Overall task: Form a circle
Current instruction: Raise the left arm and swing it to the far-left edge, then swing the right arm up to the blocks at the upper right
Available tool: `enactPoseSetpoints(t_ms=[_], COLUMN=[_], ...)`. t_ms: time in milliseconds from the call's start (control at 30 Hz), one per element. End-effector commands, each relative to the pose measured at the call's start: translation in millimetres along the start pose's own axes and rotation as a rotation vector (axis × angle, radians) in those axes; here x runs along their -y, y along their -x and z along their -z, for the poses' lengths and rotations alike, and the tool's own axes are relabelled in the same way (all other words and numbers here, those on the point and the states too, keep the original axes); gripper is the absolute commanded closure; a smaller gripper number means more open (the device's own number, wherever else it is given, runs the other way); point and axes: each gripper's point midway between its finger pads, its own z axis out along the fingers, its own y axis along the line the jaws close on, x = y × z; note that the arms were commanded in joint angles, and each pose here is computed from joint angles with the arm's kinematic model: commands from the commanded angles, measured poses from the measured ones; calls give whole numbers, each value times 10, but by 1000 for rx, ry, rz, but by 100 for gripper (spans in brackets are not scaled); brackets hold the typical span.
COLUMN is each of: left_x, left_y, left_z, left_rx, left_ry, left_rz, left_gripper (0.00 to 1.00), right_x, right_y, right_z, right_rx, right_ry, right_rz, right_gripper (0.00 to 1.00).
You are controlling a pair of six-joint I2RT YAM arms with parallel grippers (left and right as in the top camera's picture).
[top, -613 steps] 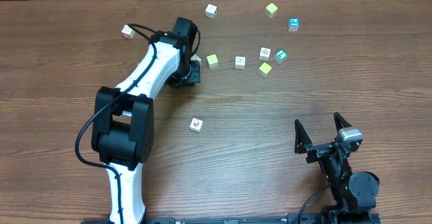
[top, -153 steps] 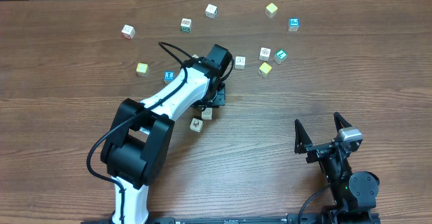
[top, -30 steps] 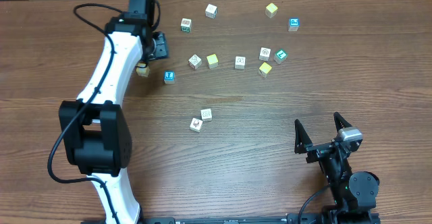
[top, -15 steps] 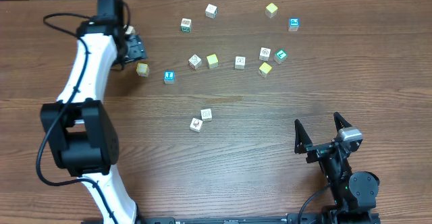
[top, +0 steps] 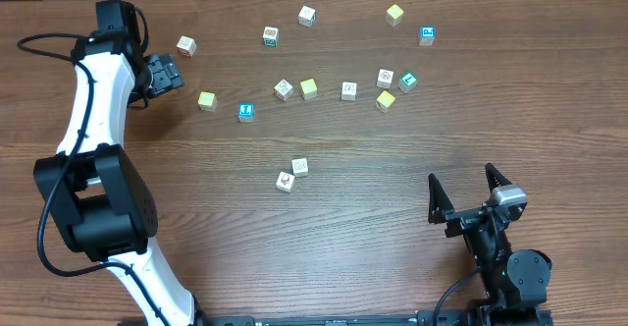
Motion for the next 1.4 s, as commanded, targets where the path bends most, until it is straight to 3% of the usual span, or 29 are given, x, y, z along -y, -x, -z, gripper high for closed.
enactPoseSetpoints(t_ms=[0,267,367,500,667,1000,1367], left_x=[-11,-10,-12,-12,-12,-12,-8], left_y=[-14,-13,-13,-13,-14,-13,-14], left_z=[20,20,19,19,19,19,20], left_rx=[3,4,4,4,3,4,4], left_ry=[8,8,8,8,8,8,7], left_rz=[-10,-10,-10,-10,-10,-10,-11], left_gripper=[1,1,1,0,0,1,1], right_x=[18,29,23,-200,-273,-272,-243], right_y=[-20,-17,140,218,320,1185,2207], right_z=[-2,-1,4,22,62,176,-607], right_rx=[3,4,68,96,80,56,-268], right_ry=[-8,-15,-14,114,153,87,32], right_rz=[-3,-2,7,19,-114,-143,-209], right_gripper=[0,0,0,0,0,0,0])
